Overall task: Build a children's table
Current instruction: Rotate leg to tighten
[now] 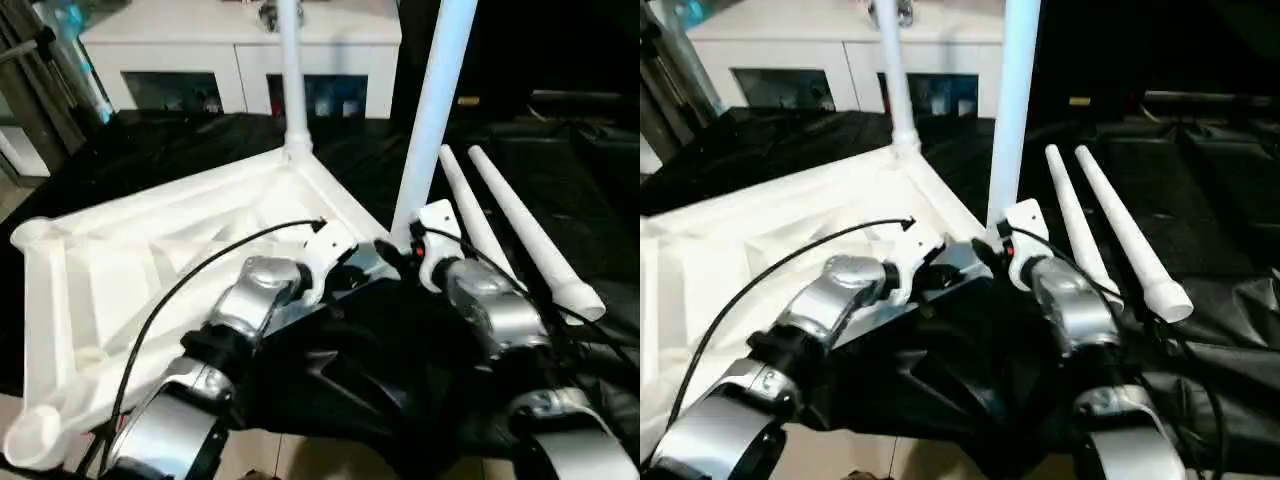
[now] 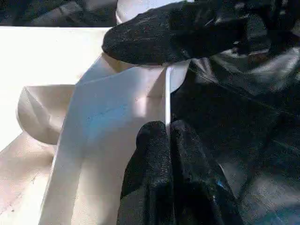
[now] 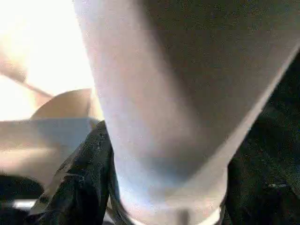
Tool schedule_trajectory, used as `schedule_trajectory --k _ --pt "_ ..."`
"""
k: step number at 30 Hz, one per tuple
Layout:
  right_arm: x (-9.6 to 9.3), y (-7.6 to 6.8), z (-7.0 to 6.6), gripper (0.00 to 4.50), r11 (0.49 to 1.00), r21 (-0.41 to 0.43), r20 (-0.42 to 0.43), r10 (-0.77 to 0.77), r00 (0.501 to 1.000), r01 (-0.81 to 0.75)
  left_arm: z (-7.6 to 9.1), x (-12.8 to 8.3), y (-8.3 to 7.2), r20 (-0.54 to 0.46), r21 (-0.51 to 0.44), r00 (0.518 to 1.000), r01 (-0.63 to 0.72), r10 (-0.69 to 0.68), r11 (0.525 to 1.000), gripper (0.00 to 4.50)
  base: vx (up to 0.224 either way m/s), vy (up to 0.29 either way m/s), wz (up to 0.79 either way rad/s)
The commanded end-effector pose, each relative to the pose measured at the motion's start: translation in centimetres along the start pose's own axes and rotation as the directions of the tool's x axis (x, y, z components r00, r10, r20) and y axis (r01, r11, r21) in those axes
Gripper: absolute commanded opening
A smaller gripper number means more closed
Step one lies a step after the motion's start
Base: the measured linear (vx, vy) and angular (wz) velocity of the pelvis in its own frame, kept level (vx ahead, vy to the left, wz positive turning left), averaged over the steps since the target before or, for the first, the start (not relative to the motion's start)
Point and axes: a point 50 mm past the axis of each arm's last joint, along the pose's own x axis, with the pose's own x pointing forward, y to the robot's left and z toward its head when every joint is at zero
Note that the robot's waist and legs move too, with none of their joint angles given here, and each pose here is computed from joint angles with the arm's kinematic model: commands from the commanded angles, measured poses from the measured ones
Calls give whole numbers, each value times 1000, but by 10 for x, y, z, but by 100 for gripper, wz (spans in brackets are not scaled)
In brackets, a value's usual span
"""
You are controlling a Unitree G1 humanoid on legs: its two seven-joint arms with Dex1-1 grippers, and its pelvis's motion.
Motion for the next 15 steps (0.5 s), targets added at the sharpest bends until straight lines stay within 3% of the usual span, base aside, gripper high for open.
schedule_trajectory --k 1,6,8,12,13,15 --pt "10 35 -19 308 992 -5 -77 127 989 -127 22 10 -7 65 45 998 4 -7 999 0 0 0 0" --pt "10 36 -12 363 984 4 -35 181 983 -181 21 9 -11 81 69 995 60 -66 996 0 0 0 0" --pt "7 35 -9 386 972 -45 -21 229 973 -230 18 6 -13 86 93 990 101 -109 991 0 0 0 0" --pt "-2 36 -6 386 925 -136 -17 357 934 -355 13 -1 -17 89 120 978 177 -188 977 0 0 0 0" --pt "-9 35 -5 386 882 -175 -22 440 898 -437 12 -6 -20 104 153 960 243 -260 958 0 0 0 0" --pt "-12 35 -4 386 871 -185 -24 459 888 -455 11 -8 -21 106 156 955 258 -276 953 0 0 0 0"
